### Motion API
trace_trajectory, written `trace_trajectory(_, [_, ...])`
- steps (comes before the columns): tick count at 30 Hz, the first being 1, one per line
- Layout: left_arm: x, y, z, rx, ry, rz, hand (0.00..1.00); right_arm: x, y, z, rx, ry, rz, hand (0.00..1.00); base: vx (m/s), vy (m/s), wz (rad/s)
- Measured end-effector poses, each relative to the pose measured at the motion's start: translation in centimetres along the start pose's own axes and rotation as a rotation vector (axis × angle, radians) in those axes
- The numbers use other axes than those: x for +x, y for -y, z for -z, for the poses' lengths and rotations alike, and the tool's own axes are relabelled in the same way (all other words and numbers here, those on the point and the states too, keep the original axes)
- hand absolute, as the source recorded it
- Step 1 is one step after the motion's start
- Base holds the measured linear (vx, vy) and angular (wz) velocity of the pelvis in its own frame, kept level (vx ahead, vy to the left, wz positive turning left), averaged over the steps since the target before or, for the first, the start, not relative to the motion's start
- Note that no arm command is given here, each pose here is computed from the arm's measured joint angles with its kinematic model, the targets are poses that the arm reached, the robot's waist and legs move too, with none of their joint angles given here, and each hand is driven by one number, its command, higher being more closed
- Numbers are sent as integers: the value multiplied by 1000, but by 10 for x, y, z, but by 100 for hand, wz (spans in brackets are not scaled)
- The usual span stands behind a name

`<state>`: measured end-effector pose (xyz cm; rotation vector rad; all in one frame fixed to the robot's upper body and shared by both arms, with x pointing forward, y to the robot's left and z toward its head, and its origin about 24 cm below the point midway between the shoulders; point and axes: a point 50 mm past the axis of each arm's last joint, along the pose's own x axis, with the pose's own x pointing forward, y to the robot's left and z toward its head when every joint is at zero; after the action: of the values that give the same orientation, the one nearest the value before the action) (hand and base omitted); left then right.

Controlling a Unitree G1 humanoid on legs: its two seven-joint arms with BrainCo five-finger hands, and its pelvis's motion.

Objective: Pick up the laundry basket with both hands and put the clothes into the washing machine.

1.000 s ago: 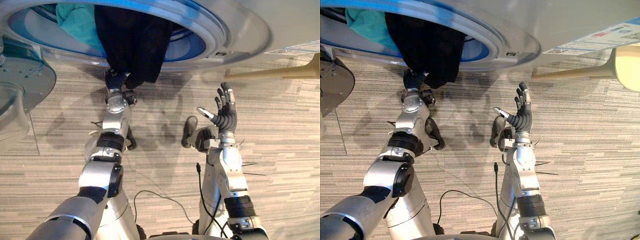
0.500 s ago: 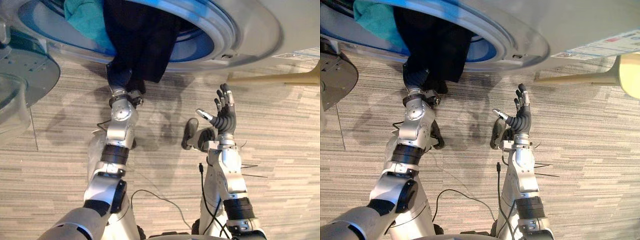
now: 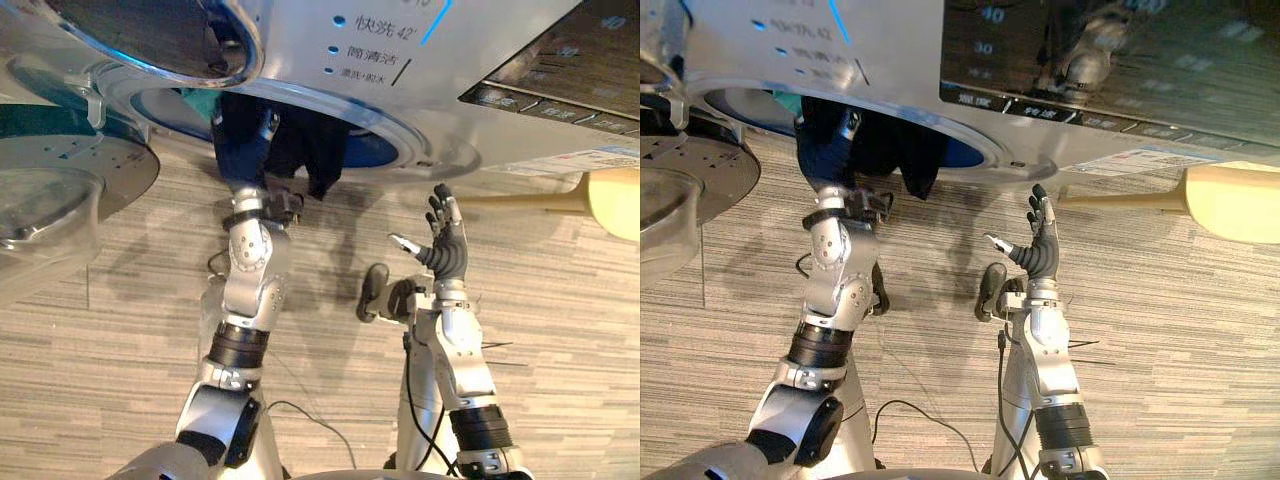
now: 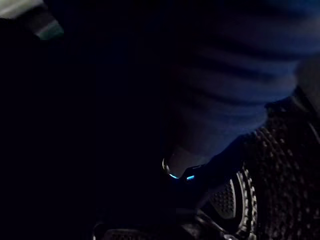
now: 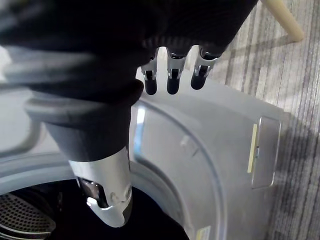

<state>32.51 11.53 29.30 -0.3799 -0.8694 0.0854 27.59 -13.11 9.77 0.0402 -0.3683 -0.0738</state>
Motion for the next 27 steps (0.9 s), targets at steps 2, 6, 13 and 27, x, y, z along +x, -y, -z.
trace_trajectory(2, [25, 10, -20, 52, 90, 10, 100, 0, -2, 0, 4, 0, -6, 0, 8, -5, -9])
trace_trajectory(6, [52, 13, -38, 167, 166, -12, 100, 1, -2, -2, 6, 9, -12, 0, 16, -4, -15])
trace_trajectory(13, [78, 11, -65, 393, 306, -69, 0, 2, 0, -6, 38, 33, -14, 0, 1, -11, -11])
trace_trajectory(27, [117, -4, -40, 1123, 99, 144, 0, 3, 0, -24, 221, 113, -127, 0, -2, -3, -8])
